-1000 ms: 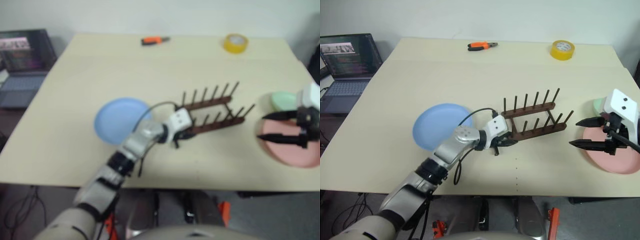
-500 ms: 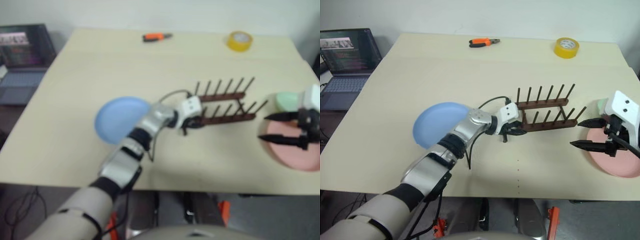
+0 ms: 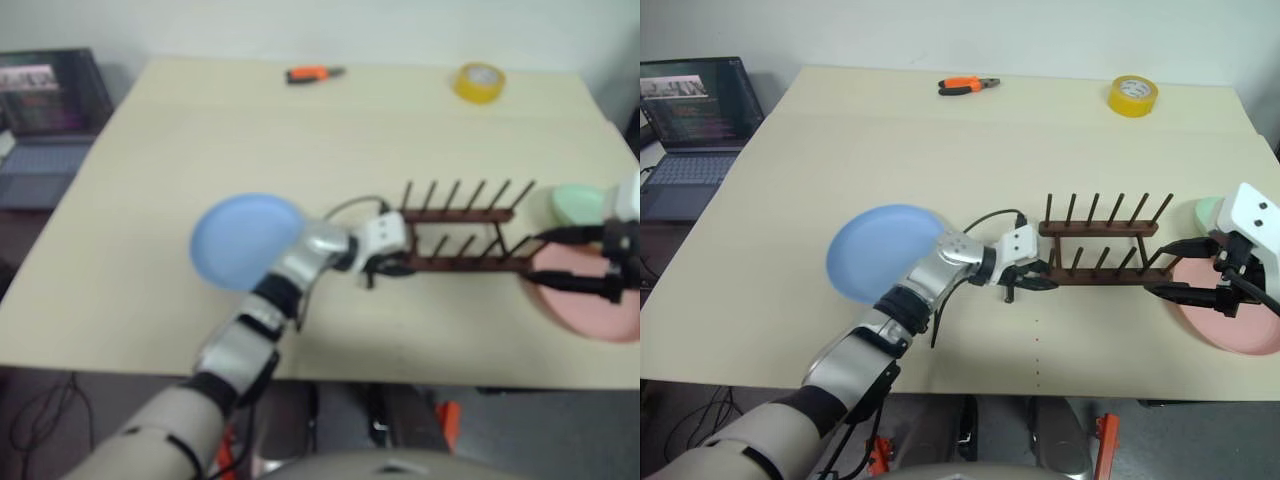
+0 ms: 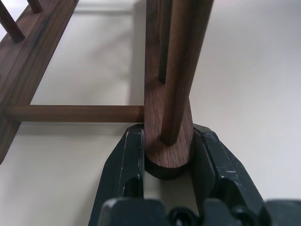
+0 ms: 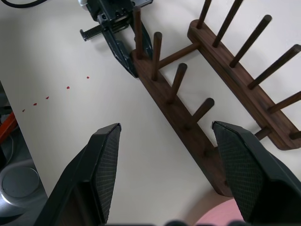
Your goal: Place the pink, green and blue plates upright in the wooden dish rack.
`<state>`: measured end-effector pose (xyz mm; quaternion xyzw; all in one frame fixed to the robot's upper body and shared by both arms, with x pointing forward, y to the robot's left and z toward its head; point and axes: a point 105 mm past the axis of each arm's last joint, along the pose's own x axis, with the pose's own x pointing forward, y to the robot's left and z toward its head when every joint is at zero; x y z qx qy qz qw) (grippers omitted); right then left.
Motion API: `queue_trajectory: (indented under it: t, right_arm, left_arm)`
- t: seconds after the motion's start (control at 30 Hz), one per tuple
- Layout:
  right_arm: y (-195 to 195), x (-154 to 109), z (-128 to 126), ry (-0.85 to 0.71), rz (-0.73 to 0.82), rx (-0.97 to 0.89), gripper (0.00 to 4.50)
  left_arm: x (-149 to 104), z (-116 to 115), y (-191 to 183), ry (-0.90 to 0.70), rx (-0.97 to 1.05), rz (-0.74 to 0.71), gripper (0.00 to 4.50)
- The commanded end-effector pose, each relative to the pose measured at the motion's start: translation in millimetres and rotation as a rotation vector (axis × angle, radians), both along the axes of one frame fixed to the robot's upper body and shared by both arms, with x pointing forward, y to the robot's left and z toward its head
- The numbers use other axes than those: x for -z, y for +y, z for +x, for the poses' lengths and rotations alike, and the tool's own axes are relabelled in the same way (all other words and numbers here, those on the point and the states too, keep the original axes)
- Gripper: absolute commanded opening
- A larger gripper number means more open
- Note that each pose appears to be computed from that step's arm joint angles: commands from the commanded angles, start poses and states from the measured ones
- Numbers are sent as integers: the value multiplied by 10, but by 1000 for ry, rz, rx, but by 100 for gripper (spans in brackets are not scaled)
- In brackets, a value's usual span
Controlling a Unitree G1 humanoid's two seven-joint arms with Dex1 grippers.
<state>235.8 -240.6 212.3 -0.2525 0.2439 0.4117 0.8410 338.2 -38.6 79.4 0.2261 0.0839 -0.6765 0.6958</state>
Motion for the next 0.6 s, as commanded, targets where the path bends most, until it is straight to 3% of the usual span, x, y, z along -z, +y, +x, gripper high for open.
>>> queue_trajectory:
  t: [0.03, 0.27, 0.6]
  right_arm:
    - [15, -113, 2, -46, -14, -17, 338]
    - [5, -88, 22, -45, -13, -18, 338]
    - [11, -83, 62, -41, -20, -30, 338]
  left_arm:
    - [-55, 21, 24, -42, -22, 12, 100]
    - [-156, 95, 19, -84, -74, 24, 100]
    - [-208, 180, 99, -134, -122, 37, 446]
